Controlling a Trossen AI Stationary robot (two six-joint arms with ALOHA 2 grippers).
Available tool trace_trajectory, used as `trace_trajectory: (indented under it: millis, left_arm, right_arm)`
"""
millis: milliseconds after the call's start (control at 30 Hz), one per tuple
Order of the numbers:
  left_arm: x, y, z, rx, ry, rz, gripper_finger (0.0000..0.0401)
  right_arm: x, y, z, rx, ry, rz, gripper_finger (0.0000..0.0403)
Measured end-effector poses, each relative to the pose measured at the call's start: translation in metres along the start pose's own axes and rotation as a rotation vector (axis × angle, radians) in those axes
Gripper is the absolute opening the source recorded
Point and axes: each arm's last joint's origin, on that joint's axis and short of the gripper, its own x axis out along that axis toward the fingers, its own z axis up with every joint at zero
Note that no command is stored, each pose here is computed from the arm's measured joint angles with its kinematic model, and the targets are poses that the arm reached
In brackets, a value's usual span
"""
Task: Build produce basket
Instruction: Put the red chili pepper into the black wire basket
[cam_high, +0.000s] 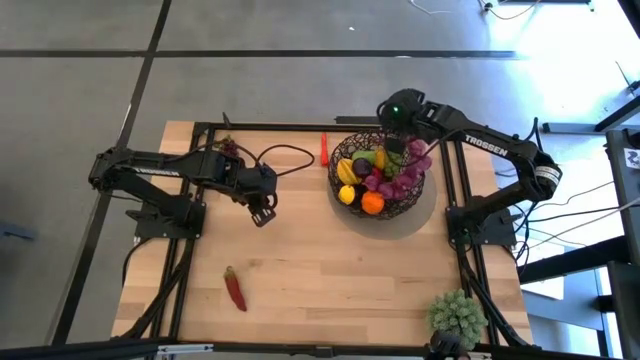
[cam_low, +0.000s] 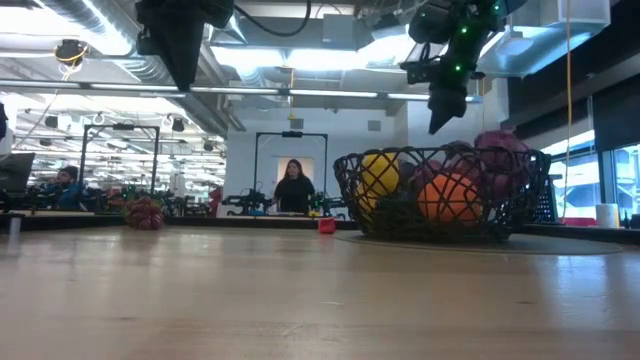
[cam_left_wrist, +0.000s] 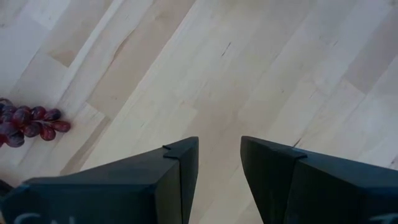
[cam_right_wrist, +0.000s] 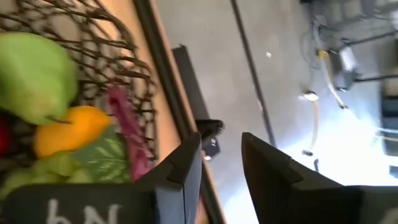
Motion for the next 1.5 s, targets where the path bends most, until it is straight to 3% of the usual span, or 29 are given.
trace_trajectory:
  millis: [200, 367, 533, 733, 833, 933, 1033, 1100, 1233, 1367, 1500]
  left_arm:
    - [0.0, 0.0, 0.0, 0.0, 0.0, 0.0, 0.011]
    - [0.0, 0.0, 0.0, -0.017, 0.001, 0.005, 0.011]
    - [-0.01, 0.007, -0.005, -0.047, -0.008, 0.008, 0.011]
    - [-0.042, 0.019, -0.017, -0.097, -0.078, -0.061, 0.011]
    - [-0.053, 0.022, -0.028, -0.083, -0.077, -0.087, 0.011]
    - [-0.063, 0.027, -0.034, -0.102, -0.104, -0.087, 0.011]
    - [-0.066, 0.03, -0.036, -0.197, -0.118, -0.08, 0.011]
    - [-0.067, 0.032, -0.04, -0.223, -0.068, -0.088, 0.011]
    - [-0.066, 0.028, -0.05, -0.165, 0.07, -0.137, 0.011]
    - [-0.067, 0.027, -0.06, -0.09, 0.146, -0.107, 0.011]
    - [-0.068, 0.028, -0.065, -0.256, 0.232, -0.108, 0.011]
  right_arm:
    - [-0.005, -0.008, 0.003, 0.018, 0.026, -0.113, 0.0112]
    - [-0.048, -0.021, 0.021, 0.094, -0.102, -0.132, 0.0112]
    - [-0.106, -0.014, 0.034, 0.058, -0.249, -0.009, 0.0112]
    - [-0.155, 0.02, 0.046, -0.088, -0.391, 0.141, 0.0111]
    - [-0.173, 0.04, 0.048, -0.14, -0.475, 0.281, 0.0111]
    - [-0.184, 0.054, 0.049, -0.125, -0.506, 0.372, 0.0111]
    - [-0.19, 0.062, 0.048, -0.058, -0.51, 0.453, 0.0111]
    - [-0.194, 0.066, 0.049, -0.027, -0.522, 0.526, 0.0111]
    - [-0.2, 0.078, 0.05, -0.043, -0.526, 0.588, 0.0111]
    - [-0.2, 0.086, 0.052, -0.059, -0.522, 0.598, 0.0111]
    - [-0.197, 0.09, 0.055, -0.014, -0.497, 0.61, 0.0111]
